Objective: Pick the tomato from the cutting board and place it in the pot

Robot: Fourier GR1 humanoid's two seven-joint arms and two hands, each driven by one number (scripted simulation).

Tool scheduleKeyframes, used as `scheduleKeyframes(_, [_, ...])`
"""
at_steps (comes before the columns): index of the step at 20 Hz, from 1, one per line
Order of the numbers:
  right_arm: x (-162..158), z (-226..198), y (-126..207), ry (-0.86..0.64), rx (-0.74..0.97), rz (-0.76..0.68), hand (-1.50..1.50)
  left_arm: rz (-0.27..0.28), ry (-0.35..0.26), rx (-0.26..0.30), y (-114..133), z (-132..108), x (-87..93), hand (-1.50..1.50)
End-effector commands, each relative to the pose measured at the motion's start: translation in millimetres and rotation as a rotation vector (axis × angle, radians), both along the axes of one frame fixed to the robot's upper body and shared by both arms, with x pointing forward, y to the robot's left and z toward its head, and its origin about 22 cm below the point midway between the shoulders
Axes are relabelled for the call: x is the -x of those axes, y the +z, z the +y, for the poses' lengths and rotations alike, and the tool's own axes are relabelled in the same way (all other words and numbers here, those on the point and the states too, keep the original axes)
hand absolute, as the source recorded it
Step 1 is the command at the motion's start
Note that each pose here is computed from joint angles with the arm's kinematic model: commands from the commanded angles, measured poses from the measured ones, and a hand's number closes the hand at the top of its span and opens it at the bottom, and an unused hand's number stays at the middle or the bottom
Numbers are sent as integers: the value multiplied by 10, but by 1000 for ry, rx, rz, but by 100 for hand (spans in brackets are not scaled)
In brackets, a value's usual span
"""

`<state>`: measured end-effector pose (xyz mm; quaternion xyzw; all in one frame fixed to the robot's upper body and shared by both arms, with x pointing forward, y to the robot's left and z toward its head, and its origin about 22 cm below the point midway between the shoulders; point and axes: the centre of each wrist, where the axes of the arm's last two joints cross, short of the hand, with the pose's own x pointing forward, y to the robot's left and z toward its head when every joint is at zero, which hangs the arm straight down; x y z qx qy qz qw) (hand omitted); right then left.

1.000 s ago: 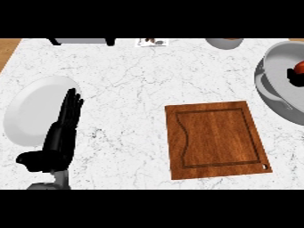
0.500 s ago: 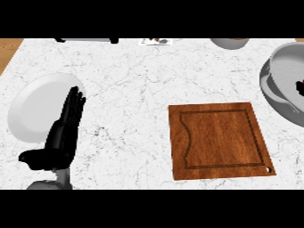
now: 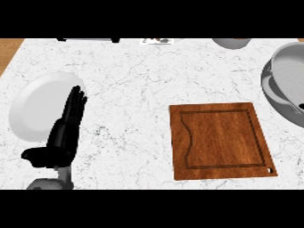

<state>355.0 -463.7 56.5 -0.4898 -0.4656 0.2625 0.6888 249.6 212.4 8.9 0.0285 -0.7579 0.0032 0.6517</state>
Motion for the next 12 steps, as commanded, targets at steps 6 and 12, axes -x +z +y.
scheduleKeyframes(6, [9,-157,218,-3,-418,-534,-150,3,30,-9,63,162,24,0])
scheduleKeyframes(12, [213,-385,172,-124,-569,-616,-150,-12,22,-9,85,30,-54,0])
